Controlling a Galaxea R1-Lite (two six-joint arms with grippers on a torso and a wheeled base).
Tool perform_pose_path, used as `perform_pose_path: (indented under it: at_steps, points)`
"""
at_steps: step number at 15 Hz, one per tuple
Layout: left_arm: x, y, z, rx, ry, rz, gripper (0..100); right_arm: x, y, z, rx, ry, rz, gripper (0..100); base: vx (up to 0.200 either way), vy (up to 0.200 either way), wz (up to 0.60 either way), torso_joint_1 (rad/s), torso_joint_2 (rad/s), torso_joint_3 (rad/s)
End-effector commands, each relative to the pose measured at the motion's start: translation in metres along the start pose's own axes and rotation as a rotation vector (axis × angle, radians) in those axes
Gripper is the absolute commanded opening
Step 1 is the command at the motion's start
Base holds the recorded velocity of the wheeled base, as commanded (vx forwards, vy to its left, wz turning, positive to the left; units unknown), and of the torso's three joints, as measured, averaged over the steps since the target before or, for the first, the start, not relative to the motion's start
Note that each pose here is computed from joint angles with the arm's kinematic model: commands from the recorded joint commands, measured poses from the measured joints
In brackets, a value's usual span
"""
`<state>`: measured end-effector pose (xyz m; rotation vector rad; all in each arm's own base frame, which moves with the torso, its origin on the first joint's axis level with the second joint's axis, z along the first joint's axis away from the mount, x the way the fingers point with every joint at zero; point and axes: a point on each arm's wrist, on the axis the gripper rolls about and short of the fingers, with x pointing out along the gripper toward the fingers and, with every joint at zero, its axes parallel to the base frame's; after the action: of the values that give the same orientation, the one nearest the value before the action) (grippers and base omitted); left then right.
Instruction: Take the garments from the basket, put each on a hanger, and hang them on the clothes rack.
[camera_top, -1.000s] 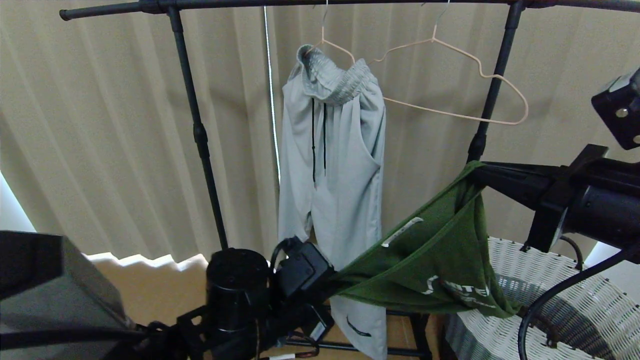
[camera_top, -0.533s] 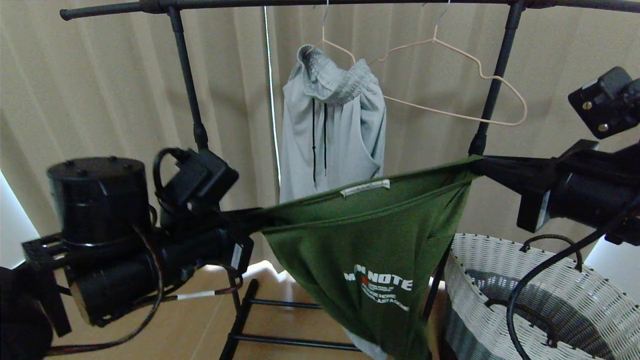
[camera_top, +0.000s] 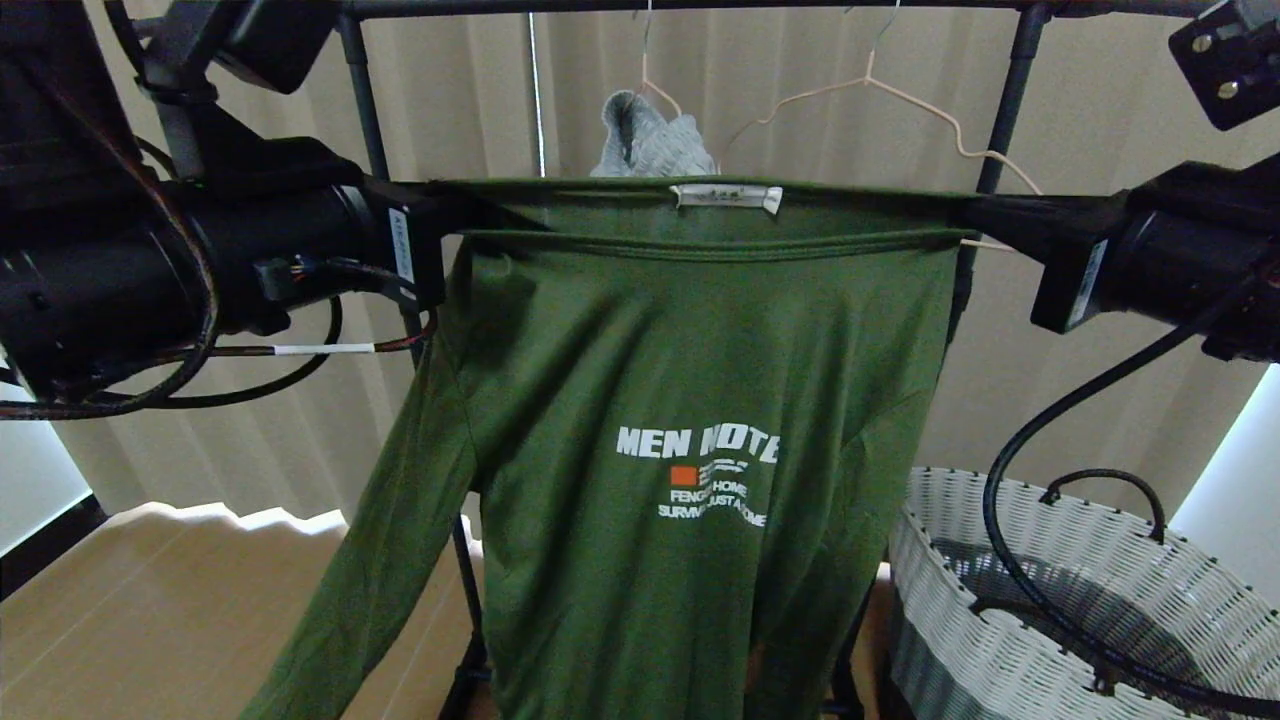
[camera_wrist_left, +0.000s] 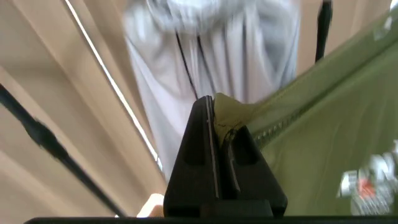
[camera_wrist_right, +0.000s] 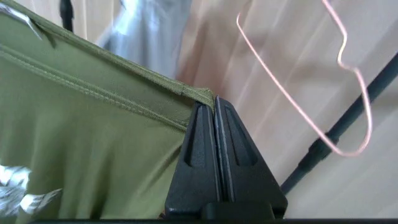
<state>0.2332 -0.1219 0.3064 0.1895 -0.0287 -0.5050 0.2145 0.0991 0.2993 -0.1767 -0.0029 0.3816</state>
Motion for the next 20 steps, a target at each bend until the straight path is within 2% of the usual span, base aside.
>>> perform_pose_path:
  at_steps: [1, 2, 4, 10, 13, 16, 17, 20]
  points:
    - [0.007, -0.010, -0.026, -0.031, 0.088, -0.034, 0, 0.001, 0.003, -0.015, 0.001, 0.050, 0.009, 0, 0.000, 0.000, 0.00, 0.000, 0.00, 0.000]
    - [0.007, -0.011, -0.032, -0.031, 0.105, -0.037, 0, 0.001, 0.003, -0.019, 0.013, 0.062, 0.011, 0, 0.000, 0.000, 0.00, 0.000, 0.00, 0.000]
    - [0.007, -0.011, -0.031, -0.029, 0.083, -0.035, 0, 0.001, 0.004, -0.023, 0.026, 0.076, 0.011, 0, 0.000, 0.000, 0.00, 0.000, 0.00, 0.000]
    - [0.010, -0.014, -0.033, -0.022, 0.088, -0.045, 0, 0.000, 0.004, -0.023, 0.039, 0.075, 0.006, 0, 0.000, 0.000, 0.00, 0.000, 0.00, 0.000]
    - [0.023, -0.013, -0.035, -0.022, 0.047, -0.035, 0, -0.004, -0.008, -0.021, 0.038, 0.069, -0.045, 0, 0.000, 0.000, 0.00, 0.000, 0.00, 0.000]
    - [0.042, -0.008, -0.024, -0.023, -0.020, -0.010, 0, -0.022, -0.018, -0.012, 0.039, 0.033, -0.091, 0, 0.000, 0.000, 0.00, 0.000, 0.00, 0.000]
    - [0.046, -0.008, -0.024, -0.023, -0.023, -0.011, 0, -0.027, -0.019, -0.011, 0.039, 0.024, -0.094, 0, 0.000, 0.000, 0.00, 0.000, 0.00, 0.000]
    - [0.068, -0.021, -0.029, -0.024, -0.013, -0.049, 0, -0.070, -0.016, -0.006, 0.037, 0.024, -0.072, 0, 0.000, 0.000, 0.00, 0.000, 0.00, 0.000]
